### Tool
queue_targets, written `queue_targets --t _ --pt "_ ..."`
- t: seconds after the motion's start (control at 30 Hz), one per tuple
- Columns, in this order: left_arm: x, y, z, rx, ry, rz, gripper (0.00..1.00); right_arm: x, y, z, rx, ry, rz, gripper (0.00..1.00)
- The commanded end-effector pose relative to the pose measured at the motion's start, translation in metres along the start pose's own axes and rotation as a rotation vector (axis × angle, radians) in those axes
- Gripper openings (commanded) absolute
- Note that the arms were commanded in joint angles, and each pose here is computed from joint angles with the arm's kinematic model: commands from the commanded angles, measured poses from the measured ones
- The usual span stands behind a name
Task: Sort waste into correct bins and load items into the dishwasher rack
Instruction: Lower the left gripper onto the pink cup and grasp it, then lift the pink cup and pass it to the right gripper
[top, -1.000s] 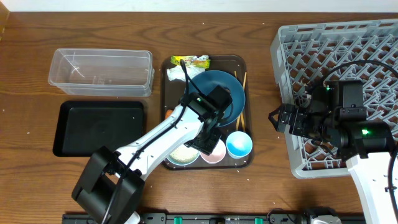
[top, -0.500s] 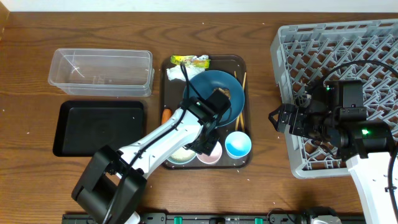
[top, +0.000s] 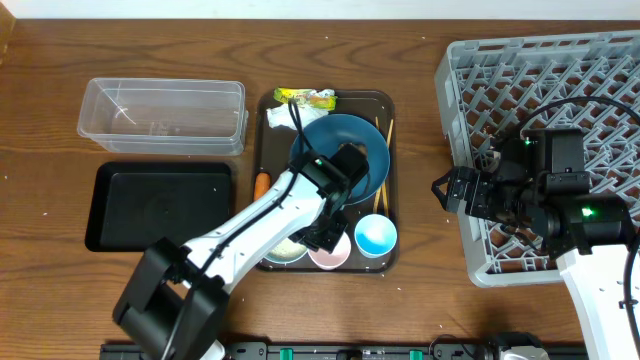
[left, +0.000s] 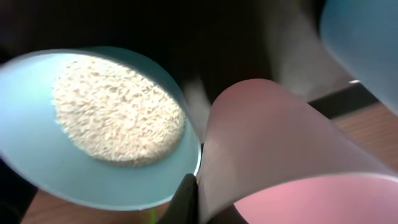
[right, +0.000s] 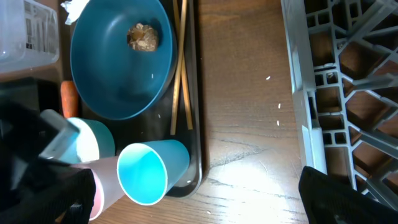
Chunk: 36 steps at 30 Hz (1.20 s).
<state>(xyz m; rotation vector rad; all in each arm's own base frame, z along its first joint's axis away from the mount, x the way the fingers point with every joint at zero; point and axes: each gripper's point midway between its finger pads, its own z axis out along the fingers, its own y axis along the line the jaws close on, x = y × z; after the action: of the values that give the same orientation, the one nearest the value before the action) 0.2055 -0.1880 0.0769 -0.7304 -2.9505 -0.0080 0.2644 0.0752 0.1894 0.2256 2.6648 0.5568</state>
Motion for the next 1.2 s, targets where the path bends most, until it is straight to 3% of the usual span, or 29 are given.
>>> queue_targets --t 0.0,0.1,0.33,0.5,0.8,1.17 --pt "-0.008 0.003 -0.036 0.01 -0.113 -0.031 0.06 -0.006 0.002 -0.005 -0.006 -0.022 -0.013 0.99" --pt "-0.008 0.009 -0.062 0.04 -0.185 -0.081 0.06 -0.007 0.002 -0.005 -0.008 -0.026 -0.015 0.99" --pt "-0.039 0.017 -0.161 0.502 -0.533 -0.203 0.06 -0.012 0.011 -0.006 -0.053 -0.044 -0.029 0.96" --pt "-0.055 0.026 -0.228 0.861 -0.73 -0.164 0.06 -0.021 0.083 -0.033 -0.445 -0.116 -0.249 0.91" --pt "-0.046 0.005 -0.288 1.278 -0.737 0.044 0.06 -0.019 0.175 -0.124 -1.029 -0.236 -0.569 0.78" --pt "-0.029 -0.022 -0.304 1.395 -0.665 0.175 0.06 0.002 0.213 -0.148 -1.172 -0.25 -0.735 0.81"
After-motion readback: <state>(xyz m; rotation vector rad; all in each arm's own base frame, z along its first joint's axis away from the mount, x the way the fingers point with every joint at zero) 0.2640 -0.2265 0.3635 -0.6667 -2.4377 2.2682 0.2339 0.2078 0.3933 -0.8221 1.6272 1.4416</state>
